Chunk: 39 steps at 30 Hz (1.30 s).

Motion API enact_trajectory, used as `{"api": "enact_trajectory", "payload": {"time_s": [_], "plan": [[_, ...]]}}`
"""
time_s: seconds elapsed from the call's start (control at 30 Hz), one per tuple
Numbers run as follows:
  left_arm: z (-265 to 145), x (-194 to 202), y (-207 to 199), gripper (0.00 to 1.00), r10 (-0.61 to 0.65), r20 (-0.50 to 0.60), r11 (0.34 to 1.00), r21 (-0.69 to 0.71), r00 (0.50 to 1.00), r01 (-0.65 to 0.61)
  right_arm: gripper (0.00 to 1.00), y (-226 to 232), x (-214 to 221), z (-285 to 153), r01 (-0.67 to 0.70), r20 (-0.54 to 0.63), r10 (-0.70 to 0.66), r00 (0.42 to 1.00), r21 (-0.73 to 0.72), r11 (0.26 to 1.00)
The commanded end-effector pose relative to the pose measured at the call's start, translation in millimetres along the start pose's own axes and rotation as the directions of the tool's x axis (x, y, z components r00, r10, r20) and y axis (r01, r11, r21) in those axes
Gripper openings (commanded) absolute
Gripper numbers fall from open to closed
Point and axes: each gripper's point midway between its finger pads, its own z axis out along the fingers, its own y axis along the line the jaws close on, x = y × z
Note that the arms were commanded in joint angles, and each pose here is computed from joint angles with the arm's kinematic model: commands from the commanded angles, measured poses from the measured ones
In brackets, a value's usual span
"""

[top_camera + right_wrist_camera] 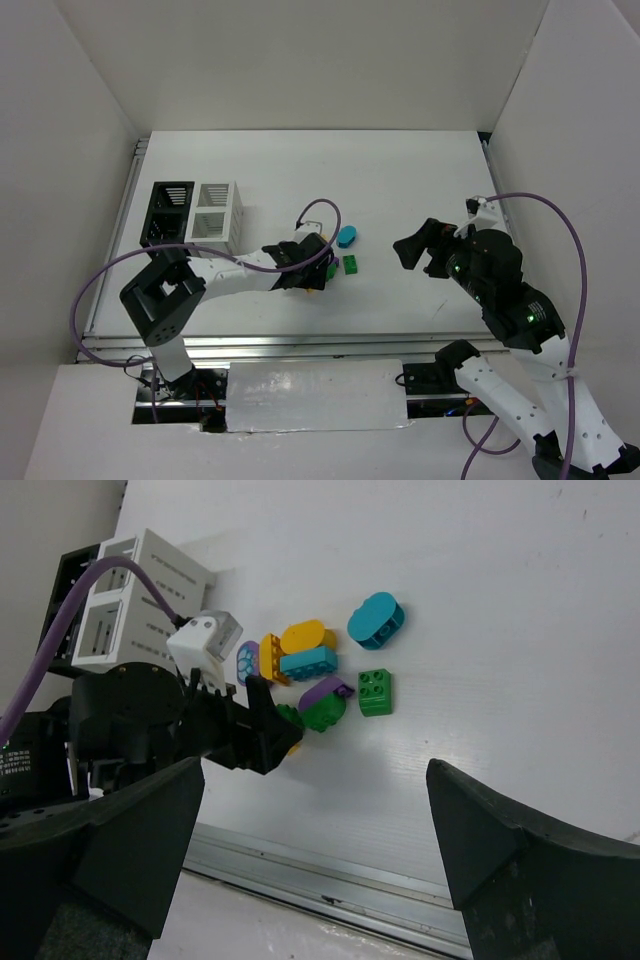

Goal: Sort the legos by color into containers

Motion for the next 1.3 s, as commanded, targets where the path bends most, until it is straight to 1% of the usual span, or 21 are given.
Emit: {"api": "enact_trajectory", "payload": {"time_s": [0.0,0.2,0.37,0.53,0.67,0.73,0.77,0.83,0.87,0.93,0.97,1.0,1.03,1.1,1.27], "plan": [[-1.1,-11.6,-12.6,0.83,0.0,0.029,1.0,0.029,1.0,0.0,1.0,3.1,-2.1,1.6,0.022,0.02,-0.022,1.0,-0.022,1.0],[-2.1,-13.6,-15.9,0.9,-0.009,0.031,1.0,0.019,0.999,0.008,1.0,2.5,-1.1,4.0,0.023,0.018,-0.023,1.0,-0.021,1.0],[4.1,-9.4,-9.2,0.88,-0.006,0.022,1.0,-0.026,1.0,0.007,1.0,1.5,0.9,4.1,0.027,0.011,-0.027,1.0,-0.018,0.999],[8.0,-5.2,-8.5,0.86,-0.003,0.012,1.0,-0.03,1.0,0.003,0.99,0.9,0.7,3.5,0.027,0.019,-0.026,0.999,-0.02,0.999],[12.7,-3.1,-4.5,0.83,0.008,0.006,0.998,-0.061,1.0,-0.007,0.99,1.8,1.2,3.9,0.028,0.013,-0.028,1.0,-0.023,0.999],[14.0,-2.1,-0.9,0.79,0.01,0.005,0.997,-0.08,1.0,-0.01,1.0,1.2,1.0,3.5,0.03,0.015,-0.029,0.999,-0.021,0.999],[14.6,-1.8,-0.6,0.73,0.012,0.004,0.996,-0.083,1.0,-0.011,1.0,1.1,1.2,3.1,0.03,0.015,-0.03,0.999,-0.021,0.999],[15.2,0.1,-0.6,0.67,0.011,-0.003,0.996,-0.083,1.0,-0.011,1.0,0.8,0.5,3.2,0.03,0.018,-0.029,0.999,-0.019,0.999],[14.8,1.3,-0.5,0.58,0.01,-0.006,0.997,-0.08,1.0,-0.011,0.99,0.3,0.6,3.2,0.031,0.017,-0.03,0.999,-0.017,0.999],[13.5,2.8,-1.3,0.45,0.006,-0.01,0.998,-0.07,1.0,-0.006,1.0,1.4,0.2,3.0,0.03,0.017,-0.029,0.999,-0.02,0.999],[11.7,3.2,-0.4,0.29,0.003,-0.007,0.998,-0.065,1.0,-0.004,1.0,1.0,0.8,3.6,0.03,0.014,-0.03,0.999,-0.019,0.999],[10.8,2.8,-0.3,0.19,0.002,-0.004,0.998,-0.063,1.0,-0.003,0.99,1.0,0.8,3.6,0.03,0.014,-0.03,0.999,-0.019,0.999],[10.2,3.9,0.6,0.11,0.005,-0.008,0.998,-0.064,1.0,-0.005,1.0,1.0,0.9,4.3,0.03,0.014,-0.03,0.999,-0.019,0.999],[6.4,3.1,1.7,0.0,0.009,-0.005,0.998,-0.059,1.0,-0.009,1.0,1.3,1.9,5.3,0.03,0.009,-0.029,1.0,-0.021,0.999],[-5.8,4.5,1.0,0.0,0.025,0.013,1.0,0.003,1.0,-0.025,1.0,3.4,3.9,7.8,0.027,0.001,-0.027,1.0,-0.032,0.999]]}}
